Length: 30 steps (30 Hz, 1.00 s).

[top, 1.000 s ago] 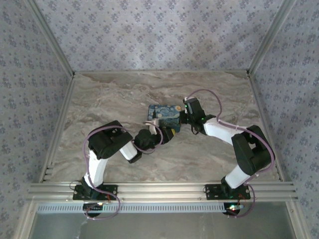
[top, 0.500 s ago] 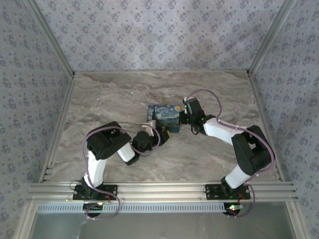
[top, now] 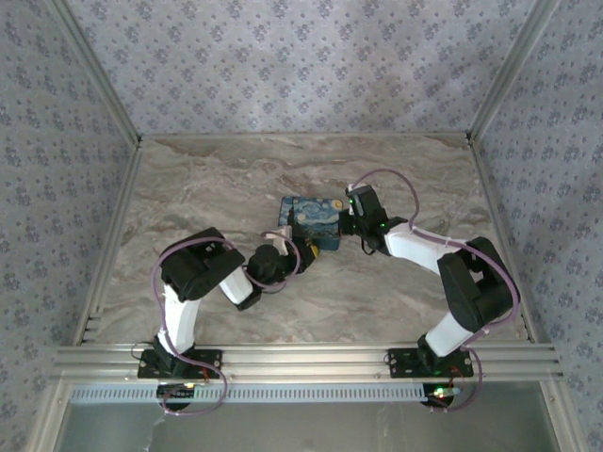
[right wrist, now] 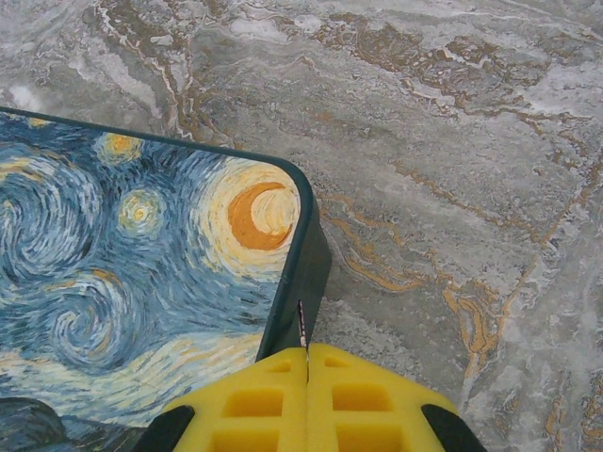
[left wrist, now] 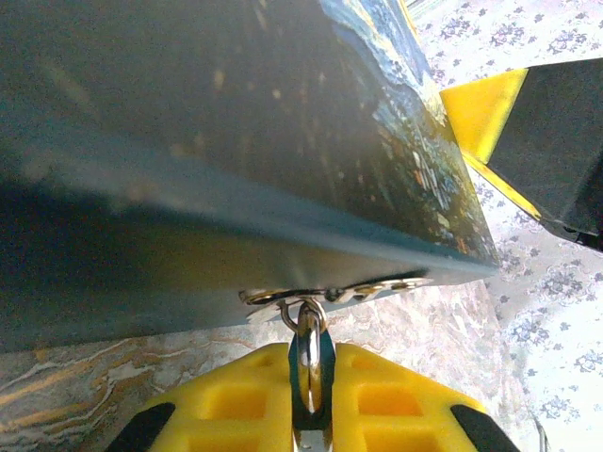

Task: Unlock the padlock with the key

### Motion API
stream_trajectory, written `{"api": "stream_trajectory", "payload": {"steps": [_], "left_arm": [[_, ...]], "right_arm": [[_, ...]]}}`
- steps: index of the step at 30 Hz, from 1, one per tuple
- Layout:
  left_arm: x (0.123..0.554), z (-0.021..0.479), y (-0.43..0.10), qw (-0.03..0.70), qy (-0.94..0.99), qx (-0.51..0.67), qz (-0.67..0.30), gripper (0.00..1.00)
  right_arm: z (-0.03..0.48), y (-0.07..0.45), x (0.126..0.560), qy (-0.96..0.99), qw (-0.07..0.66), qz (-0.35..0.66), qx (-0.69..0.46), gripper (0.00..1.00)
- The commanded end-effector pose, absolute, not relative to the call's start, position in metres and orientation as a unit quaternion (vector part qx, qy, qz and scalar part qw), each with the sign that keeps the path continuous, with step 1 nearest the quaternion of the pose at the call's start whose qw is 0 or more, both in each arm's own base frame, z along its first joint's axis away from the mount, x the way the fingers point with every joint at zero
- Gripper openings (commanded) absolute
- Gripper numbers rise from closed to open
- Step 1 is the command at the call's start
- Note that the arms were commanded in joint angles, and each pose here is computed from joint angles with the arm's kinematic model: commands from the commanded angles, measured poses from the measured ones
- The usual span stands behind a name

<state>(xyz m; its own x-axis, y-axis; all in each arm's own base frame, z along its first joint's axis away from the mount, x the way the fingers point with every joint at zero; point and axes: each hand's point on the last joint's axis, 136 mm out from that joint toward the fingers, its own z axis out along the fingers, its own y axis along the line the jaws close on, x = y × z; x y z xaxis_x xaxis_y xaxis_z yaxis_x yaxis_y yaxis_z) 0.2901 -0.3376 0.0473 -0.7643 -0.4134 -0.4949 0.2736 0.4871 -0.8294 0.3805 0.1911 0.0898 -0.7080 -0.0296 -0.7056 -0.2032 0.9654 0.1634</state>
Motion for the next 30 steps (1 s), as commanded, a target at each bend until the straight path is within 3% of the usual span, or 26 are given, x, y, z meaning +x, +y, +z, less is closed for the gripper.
{"api": "stream_trajectory", "payload": {"steps": [1,15,20,30], "left_arm": [[0.268,-0.021,-0.312,0.258,0.868,-0.052,-0.421,0.04],[0.234,-0.018,-0.309,0.080,0.910,-0.017,-0.407,0.03],[0.239,0.001,-0.308,0.070,0.913,-0.018,-0.401,0.03],[0.265,0.046,-0.337,0.088,0.869,-0.077,-0.480,0.03]], "right_arm": [[0.087,0.192,0.369,0.923,0.359,0.117,-0.075,0.00],[0.116,0.172,0.372,0.918,0.359,0.151,-0.067,0.00],[0.138,0.168,0.357,0.911,0.365,0.183,-0.064,0.00],[0.173,0.177,0.291,0.863,0.349,0.363,-0.051,0.00]]}}
